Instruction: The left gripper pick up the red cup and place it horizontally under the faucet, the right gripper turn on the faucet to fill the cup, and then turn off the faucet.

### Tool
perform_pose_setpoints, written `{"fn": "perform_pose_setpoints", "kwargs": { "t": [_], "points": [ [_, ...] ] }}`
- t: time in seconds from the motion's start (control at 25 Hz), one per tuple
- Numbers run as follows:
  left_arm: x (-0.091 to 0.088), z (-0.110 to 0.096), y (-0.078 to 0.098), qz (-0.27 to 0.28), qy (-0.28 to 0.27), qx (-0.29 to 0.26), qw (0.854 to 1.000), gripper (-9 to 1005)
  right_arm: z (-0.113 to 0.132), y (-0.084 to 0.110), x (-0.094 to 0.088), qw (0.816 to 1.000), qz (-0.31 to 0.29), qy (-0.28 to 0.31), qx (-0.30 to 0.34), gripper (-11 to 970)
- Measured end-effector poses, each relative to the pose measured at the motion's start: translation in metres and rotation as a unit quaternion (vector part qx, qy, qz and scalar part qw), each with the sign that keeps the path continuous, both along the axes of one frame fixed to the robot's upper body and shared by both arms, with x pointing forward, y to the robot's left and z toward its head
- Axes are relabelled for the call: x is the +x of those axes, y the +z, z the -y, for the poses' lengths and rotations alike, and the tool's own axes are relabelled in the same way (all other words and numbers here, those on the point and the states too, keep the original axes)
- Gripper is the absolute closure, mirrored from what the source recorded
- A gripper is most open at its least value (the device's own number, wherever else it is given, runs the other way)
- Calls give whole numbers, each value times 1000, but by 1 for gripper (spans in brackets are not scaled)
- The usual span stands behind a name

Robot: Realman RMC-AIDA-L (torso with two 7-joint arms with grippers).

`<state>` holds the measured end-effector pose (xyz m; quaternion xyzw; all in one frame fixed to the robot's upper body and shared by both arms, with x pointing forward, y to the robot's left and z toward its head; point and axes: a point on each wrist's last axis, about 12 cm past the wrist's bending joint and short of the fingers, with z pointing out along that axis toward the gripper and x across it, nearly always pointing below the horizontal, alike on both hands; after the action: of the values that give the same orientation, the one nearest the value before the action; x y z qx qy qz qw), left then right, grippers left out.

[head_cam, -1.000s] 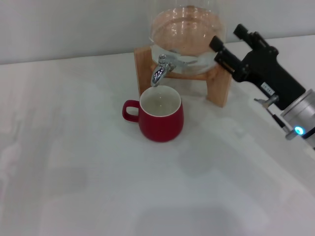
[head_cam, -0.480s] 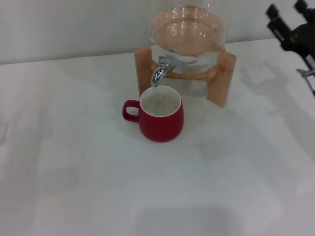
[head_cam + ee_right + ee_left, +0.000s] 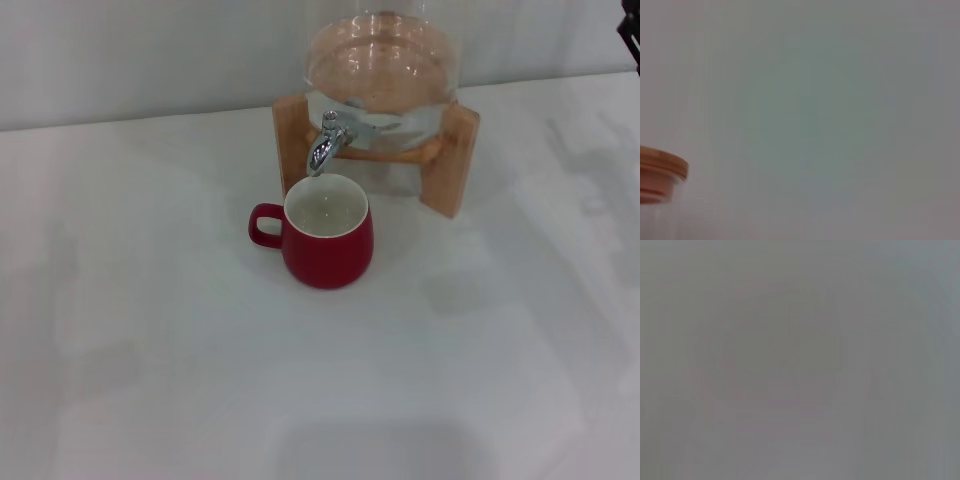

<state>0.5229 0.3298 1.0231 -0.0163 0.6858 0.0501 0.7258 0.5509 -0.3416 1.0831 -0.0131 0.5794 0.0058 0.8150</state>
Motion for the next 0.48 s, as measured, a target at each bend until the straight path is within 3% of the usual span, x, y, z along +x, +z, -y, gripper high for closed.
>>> {"fn": "perform_pose_setpoints", "kwargs": {
  "t": [0.48],
  "points": [
    [-16,-7,3,37,11,6,999,287,1,-8,-7,1000,-14,5,9,178]
  ]
}}
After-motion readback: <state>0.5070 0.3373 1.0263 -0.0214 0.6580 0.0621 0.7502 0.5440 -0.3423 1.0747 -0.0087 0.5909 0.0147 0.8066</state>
